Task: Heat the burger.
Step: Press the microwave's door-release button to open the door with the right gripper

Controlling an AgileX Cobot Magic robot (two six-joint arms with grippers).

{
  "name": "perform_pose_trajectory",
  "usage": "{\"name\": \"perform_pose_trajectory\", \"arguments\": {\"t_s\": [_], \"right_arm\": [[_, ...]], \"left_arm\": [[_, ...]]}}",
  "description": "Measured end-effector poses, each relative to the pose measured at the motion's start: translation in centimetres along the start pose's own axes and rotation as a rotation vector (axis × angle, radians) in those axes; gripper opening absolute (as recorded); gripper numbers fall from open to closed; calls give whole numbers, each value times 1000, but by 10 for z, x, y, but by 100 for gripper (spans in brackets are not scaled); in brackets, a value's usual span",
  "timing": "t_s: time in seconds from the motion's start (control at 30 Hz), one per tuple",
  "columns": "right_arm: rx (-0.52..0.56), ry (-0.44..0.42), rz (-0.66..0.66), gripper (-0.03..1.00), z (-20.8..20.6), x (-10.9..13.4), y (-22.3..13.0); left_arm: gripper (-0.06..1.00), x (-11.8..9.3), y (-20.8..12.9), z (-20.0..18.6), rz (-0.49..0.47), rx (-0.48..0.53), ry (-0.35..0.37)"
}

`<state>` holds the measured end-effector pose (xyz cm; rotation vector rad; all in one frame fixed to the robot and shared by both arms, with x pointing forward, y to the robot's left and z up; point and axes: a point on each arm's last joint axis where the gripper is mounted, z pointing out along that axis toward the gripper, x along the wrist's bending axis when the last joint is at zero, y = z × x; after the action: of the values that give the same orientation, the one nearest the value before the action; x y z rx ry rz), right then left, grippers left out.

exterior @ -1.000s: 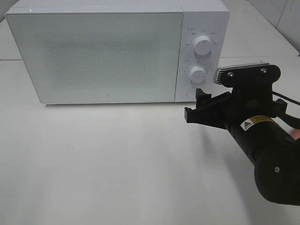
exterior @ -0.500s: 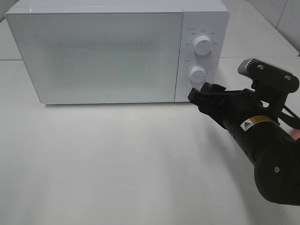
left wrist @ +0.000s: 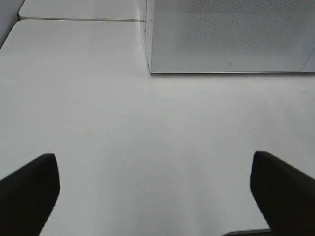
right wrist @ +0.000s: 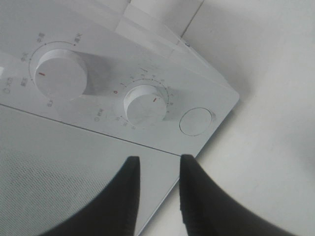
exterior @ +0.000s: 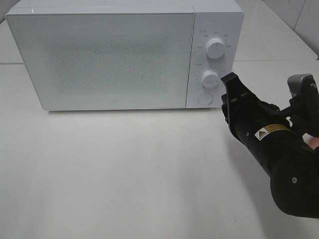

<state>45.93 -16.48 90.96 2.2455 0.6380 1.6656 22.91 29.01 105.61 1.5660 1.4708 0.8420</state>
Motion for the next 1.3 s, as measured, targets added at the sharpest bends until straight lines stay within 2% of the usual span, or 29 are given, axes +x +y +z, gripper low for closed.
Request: {"name": "perform_pose_trajectory", "arguments": {"t_s": [0.03, 0.07, 0.13, 0.2, 0.23, 0.3, 0.43, 0.57, 0.87, 1.3], "right_arm": [[0, 0, 0, 28, 0, 0, 0], [7, -8, 76, 25, 0, -1, -1], [10, -9, 112, 24, 0, -1, -1], [25, -12, 201, 17, 0, -1, -2], [25, -12, 201, 17, 0, -1, -2], [49, -15, 294, 6, 0, -1, -5], [58, -25, 343, 1, 0, -1, -6], [66, -39, 384, 1, 0, -2, -7], [73, -70, 380, 1, 9, -6, -16], [44, -64, 426, 1, 47, -5, -13]], "left_arm": [[97, 0, 0, 0, 0, 0, 0], [97, 0, 0, 0, 0, 0, 0], [97, 0, 0, 0, 0, 0, 0], [97, 0, 0, 0, 0, 0, 0], [97, 0, 0, 0, 0, 0, 0], [97, 0, 0, 0, 0, 0, 0], [97, 0, 0, 0, 0, 0, 0], [97, 0, 0, 0, 0, 0, 0], [97, 0, 0, 0, 0, 0, 0], [97, 0, 0, 0, 0, 0, 0]]}}
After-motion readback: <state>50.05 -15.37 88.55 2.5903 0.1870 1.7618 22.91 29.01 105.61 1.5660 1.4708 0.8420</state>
